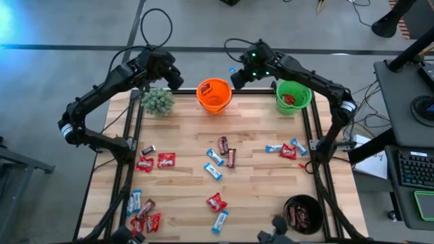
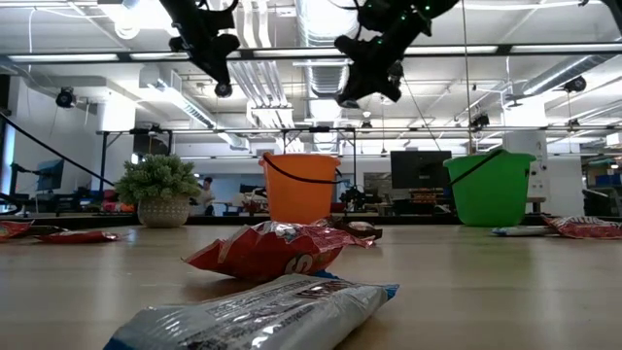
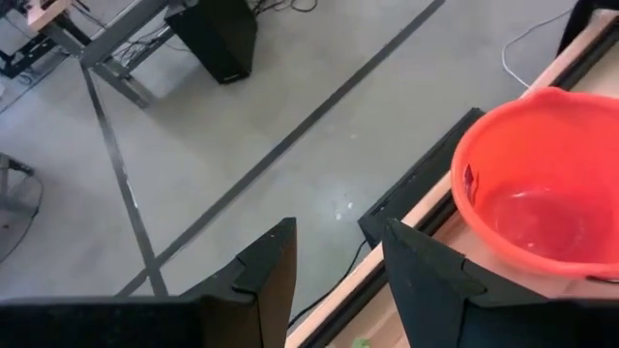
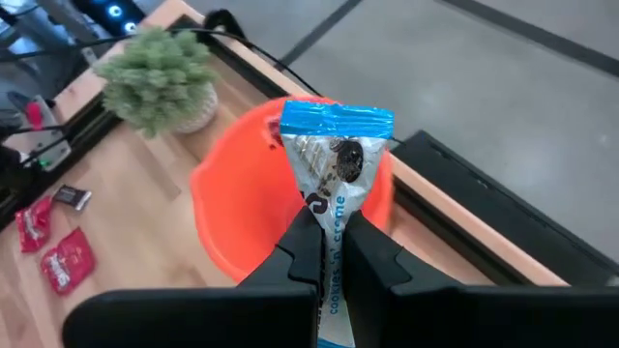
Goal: Organize candy in baskets
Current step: Put the white chocolate bar into the orange bucket
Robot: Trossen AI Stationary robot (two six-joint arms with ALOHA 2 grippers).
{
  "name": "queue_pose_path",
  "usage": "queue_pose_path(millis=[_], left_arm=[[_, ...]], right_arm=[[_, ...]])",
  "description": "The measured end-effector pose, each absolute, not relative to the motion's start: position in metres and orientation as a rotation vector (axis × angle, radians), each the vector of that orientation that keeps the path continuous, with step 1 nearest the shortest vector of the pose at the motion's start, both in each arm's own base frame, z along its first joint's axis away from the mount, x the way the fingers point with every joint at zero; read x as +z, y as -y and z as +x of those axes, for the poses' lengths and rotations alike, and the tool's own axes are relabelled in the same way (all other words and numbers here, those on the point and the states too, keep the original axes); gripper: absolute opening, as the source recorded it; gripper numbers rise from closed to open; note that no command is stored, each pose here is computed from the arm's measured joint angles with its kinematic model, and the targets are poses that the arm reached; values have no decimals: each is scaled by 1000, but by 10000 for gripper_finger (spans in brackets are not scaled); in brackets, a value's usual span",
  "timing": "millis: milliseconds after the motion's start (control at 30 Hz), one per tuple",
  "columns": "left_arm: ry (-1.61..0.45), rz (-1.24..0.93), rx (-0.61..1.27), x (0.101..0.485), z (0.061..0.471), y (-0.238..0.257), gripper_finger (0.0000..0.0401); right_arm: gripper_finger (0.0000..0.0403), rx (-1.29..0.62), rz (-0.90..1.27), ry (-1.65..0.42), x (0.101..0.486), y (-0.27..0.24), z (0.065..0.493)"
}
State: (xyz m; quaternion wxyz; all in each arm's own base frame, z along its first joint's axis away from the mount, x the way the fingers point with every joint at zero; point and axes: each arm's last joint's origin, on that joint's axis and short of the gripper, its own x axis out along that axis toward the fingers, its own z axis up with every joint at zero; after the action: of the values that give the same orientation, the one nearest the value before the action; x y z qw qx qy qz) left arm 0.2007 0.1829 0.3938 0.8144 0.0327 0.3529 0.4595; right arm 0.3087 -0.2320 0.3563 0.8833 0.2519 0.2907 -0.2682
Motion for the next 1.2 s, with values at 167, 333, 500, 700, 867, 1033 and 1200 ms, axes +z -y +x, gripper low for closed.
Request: queue_pose_path(millis=[167, 333, 500, 700, 867, 1033, 1200], left_arm=[[-748, 69, 951, 395, 200, -181, 137], [-787, 78, 923, 393, 197, -179, 137], [-801, 76, 919, 394, 194, -176, 137], [-781, 71, 899, 398, 191, -172, 137], [-777, 72, 899, 399, 190, -171, 137], [-778, 72, 899, 398, 190, -171, 137], [-774, 69, 900, 399, 190, -172, 137]], right_arm=[[13, -530, 503, -600, 356, 233, 328], [13, -509, 487, -593, 356, 237, 346], [13, -488, 479, -583, 355, 244, 362], [13, -460, 474, -579, 352, 249, 373], [15, -370, 486, -588, 346, 251, 379], [48, -298, 475, -607, 338, 251, 383], [98, -299, 466, -606, 338, 252, 384]])
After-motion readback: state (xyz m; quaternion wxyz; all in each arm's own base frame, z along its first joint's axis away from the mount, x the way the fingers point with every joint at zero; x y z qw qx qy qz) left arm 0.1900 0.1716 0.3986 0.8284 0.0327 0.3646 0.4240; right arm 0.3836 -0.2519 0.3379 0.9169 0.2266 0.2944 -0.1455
